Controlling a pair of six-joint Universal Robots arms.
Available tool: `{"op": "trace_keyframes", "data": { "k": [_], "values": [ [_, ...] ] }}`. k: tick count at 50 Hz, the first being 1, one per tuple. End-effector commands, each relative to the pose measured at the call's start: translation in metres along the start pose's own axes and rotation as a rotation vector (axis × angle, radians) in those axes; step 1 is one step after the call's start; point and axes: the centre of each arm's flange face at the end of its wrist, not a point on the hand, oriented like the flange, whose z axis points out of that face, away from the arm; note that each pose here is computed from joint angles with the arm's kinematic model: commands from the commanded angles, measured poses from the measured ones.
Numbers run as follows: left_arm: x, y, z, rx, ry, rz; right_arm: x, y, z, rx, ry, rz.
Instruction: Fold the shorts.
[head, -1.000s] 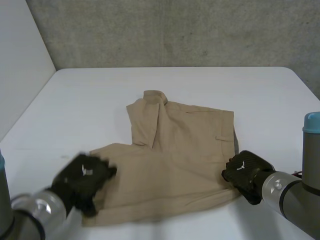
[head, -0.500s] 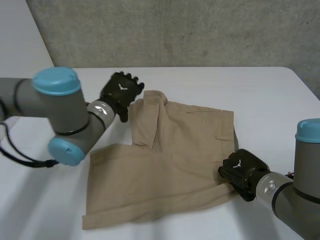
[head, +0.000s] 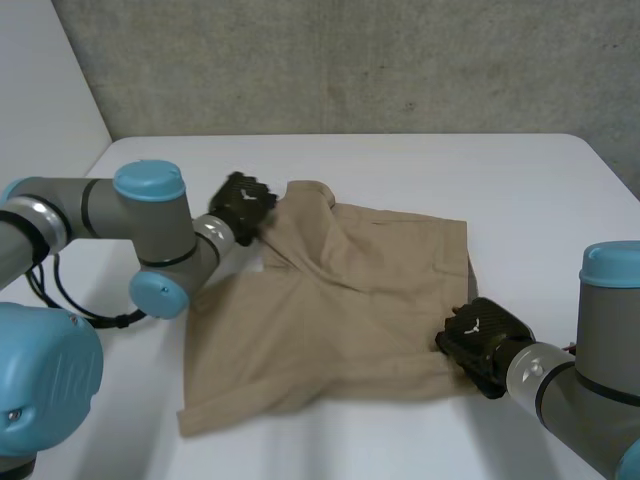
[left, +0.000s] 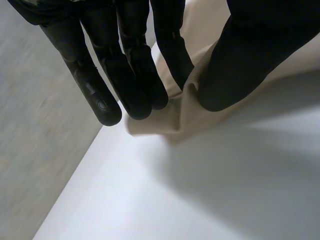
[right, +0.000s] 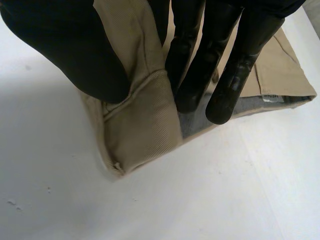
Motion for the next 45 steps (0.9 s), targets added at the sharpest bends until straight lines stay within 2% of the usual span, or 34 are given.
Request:
{"op": "trace_keyframes", "data": {
  "k": [1,5,9,13,16,24,27,32,39,45],
  "values": [
    [-0.008,0.028,-0.017,-0.211,-0.090,0.102,0.001,0.000,0.000,0.000,0.004,0.000],
    [-0.005,0.023,-0.044,-0.256,-0.059,0.114,-0.001,0.000,-0.001,0.002,0.000,-0.003],
    [-0.005,0.015,-0.062,-0.254,-0.059,0.071,-0.002,-0.001,-0.001,0.002,-0.001,-0.004],
    [-0.006,0.001,-0.068,-0.224,-0.075,0.004,-0.001,-0.001,-0.001,0.003,0.000,-0.004],
    [-0.018,-0.012,-0.069,-0.182,-0.110,-0.043,-0.002,-0.001,-0.001,0.001,0.000,-0.004],
    [-0.042,-0.030,-0.056,-0.076,-0.170,-0.076,-0.004,-0.001,-0.002,0.003,-0.006,0.005],
    [-0.046,-0.028,-0.049,-0.055,-0.156,-0.082,-0.004,-0.001,-0.002,0.003,-0.006,0.012],
    [-0.039,-0.018,-0.034,-0.018,-0.065,-0.113,-0.004,0.000,-0.001,0.002,-0.007,0.013],
    [-0.036,0.007,-0.025,-0.107,0.004,-0.175,-0.003,0.000,-0.001,0.000,-0.006,0.015],
    [-0.043,0.021,-0.020,-0.146,-0.002,-0.190,-0.003,0.000,0.000,0.005,0.000,0.013]
  ]
}}
